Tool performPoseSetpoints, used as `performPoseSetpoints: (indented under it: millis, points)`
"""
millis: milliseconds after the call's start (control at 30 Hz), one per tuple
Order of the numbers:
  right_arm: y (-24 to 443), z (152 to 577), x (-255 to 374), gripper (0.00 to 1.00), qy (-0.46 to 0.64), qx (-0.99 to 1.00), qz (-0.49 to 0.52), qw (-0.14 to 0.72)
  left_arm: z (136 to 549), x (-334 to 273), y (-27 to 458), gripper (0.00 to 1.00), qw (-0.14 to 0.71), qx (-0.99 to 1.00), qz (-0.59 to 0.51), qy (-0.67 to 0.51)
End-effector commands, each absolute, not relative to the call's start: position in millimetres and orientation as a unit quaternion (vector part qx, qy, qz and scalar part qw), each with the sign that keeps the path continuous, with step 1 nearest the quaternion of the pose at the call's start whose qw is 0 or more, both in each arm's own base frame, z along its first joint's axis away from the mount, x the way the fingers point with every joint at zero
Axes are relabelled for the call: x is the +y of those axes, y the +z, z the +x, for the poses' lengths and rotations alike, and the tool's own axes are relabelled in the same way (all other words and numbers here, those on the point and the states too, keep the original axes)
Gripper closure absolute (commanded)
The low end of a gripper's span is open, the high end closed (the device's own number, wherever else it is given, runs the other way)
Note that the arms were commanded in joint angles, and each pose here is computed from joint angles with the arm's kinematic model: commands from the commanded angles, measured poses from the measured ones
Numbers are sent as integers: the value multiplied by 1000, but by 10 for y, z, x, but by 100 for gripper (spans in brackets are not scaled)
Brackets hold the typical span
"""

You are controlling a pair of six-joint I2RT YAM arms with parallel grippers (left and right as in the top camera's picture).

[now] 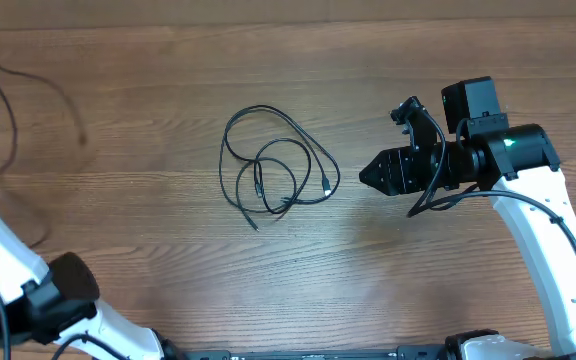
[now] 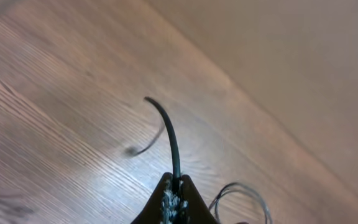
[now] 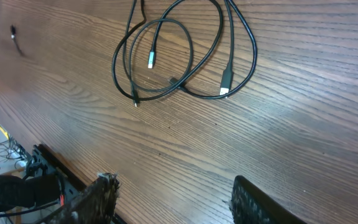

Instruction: Untangle cables

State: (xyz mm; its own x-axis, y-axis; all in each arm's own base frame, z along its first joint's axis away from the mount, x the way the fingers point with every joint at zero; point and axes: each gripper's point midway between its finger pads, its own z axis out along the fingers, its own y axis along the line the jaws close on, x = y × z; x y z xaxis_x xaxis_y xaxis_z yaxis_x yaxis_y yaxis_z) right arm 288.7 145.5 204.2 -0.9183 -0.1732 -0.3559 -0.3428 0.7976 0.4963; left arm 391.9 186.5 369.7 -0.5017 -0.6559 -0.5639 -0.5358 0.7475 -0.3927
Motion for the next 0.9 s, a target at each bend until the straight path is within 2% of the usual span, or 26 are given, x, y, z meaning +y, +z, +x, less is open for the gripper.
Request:
performPoseSetpoints:
  millis: [0,233,267,300,333,367,400,633,867]
  points:
    - [2098,2900,1473,43,286,935,-143,156,3943,1915,3633,96,355,869,-338,-71]
    - [2098,2901,1474,43,286,934,-143,157,3788,2236,3545,95,337,863,-375,23]
    - [2098,2901,1474,43,286,934,-143,157,3764,2251,3534,81,333,864,-378,30]
    - [2098,2901,1474,43,286,934,-143,157,3747,2252,3522,48,329,864,-379,32]
    - [2099,2902,1474,43,286,934,-143,157,3738,2245,3513,27,326,865,-380,31]
    - [2098,2901,1474,43,286,934,-143,157,3728,2229,3500,9,322,865,-384,28]
    - [2098,2901,1474,43,286,934,-143,157,3725,2208,3490,0,320,863,-389,22]
    - [2098,2899,1473,43,286,935,-143,156,3907,1817,3520,0,326,874,-351,-79]
    - [2095,2893,1472,43,286,935,-143,155,4105,1274,3509,2,319,906,-264,-90]
